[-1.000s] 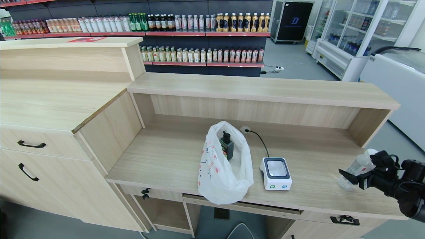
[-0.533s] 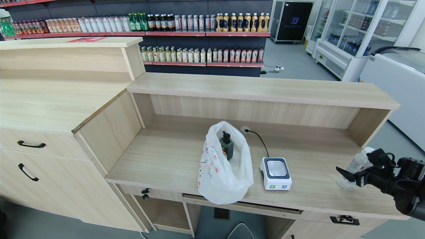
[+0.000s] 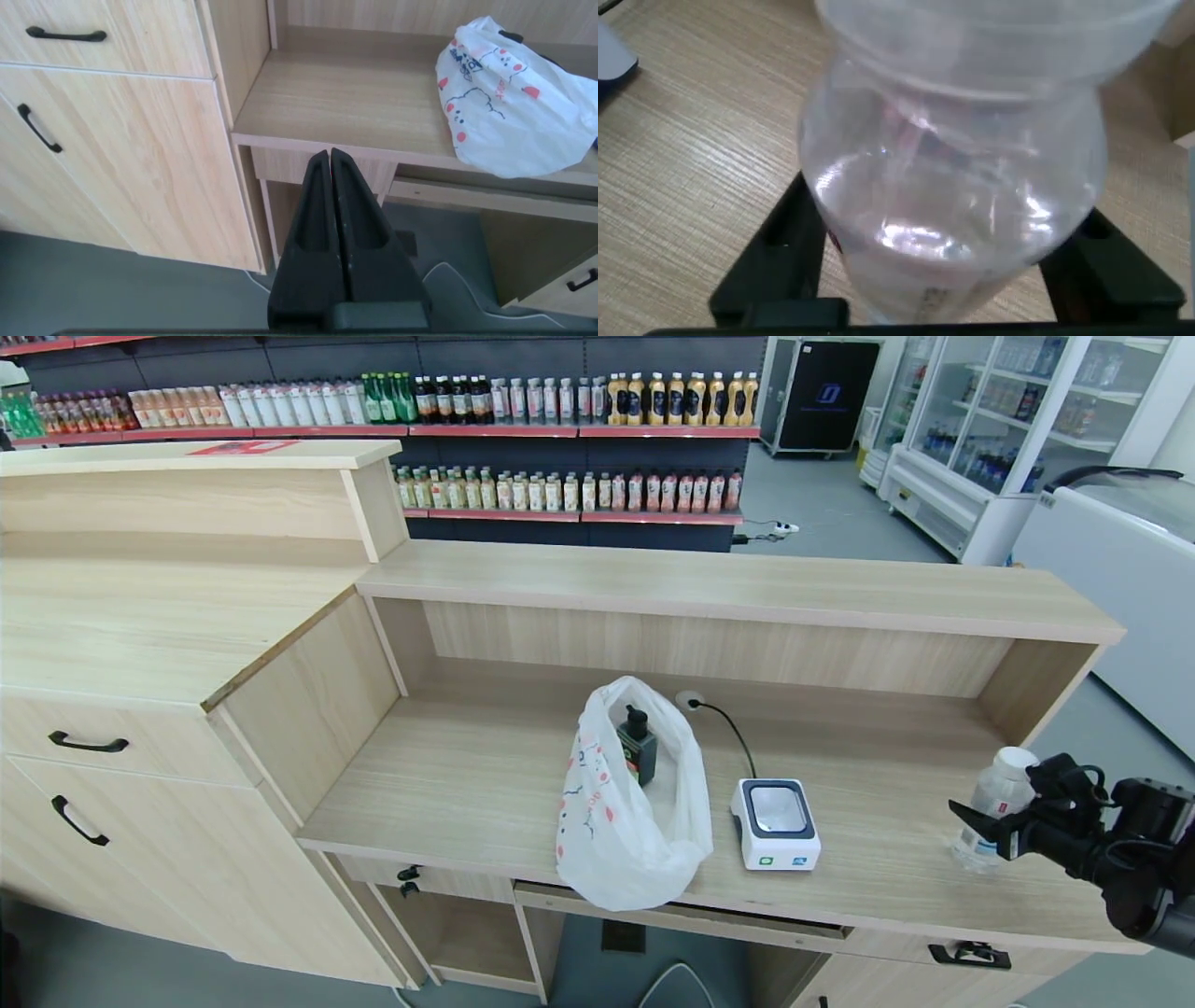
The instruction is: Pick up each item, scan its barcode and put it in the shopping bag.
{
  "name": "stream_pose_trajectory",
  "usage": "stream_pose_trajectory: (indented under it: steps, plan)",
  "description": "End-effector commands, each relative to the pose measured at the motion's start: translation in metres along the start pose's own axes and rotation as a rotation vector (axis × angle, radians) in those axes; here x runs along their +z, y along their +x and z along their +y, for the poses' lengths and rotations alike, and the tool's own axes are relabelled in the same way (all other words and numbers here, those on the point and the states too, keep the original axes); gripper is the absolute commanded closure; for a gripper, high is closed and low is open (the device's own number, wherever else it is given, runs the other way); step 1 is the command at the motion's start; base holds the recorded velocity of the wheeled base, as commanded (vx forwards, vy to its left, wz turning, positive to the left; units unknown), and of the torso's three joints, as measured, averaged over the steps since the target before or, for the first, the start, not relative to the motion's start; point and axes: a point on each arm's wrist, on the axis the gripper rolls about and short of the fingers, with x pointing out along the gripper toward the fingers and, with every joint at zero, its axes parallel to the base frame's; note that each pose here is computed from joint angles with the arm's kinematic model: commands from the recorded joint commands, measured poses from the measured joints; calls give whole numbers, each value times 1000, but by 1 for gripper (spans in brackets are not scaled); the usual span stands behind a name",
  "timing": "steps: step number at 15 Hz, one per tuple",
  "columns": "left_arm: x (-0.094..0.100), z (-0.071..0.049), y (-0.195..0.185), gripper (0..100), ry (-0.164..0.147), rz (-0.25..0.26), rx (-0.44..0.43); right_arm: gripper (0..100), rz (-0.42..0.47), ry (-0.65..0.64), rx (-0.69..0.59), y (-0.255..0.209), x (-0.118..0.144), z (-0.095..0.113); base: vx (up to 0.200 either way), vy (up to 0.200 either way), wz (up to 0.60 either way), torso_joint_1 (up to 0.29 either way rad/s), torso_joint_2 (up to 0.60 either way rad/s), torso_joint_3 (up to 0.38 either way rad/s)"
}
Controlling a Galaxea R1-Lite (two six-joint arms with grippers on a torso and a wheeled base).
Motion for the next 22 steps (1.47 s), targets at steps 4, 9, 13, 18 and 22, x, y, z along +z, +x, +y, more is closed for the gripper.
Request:
stream_pose_trajectory:
  steps: [4, 9, 13, 18, 22]
  plan:
    - [0, 0, 0, 100, 0, 0, 1, 100, -3, -7, -5, 1, 0, -2, 0, 0, 0, 0, 0, 0]
    - [0, 0, 0, 100, 0, 0, 1, 100, -8, 73, -26, -2, 12, -4, 0, 0, 0, 0, 0, 0]
    - [0, 0, 0, 100, 0, 0, 1, 100, 3, 354, -62, -31, 106, -11, 0, 0, 0, 0, 0, 0]
    - [0, 0, 0, 100, 0, 0, 1, 100, -77, 581, 113, -83, 234, 29, 0, 0, 0, 0, 0, 0]
    - [0, 0, 0, 100, 0, 0, 1, 100, -90, 605, 299, -109, 273, 77, 0, 0, 0, 0, 0, 0]
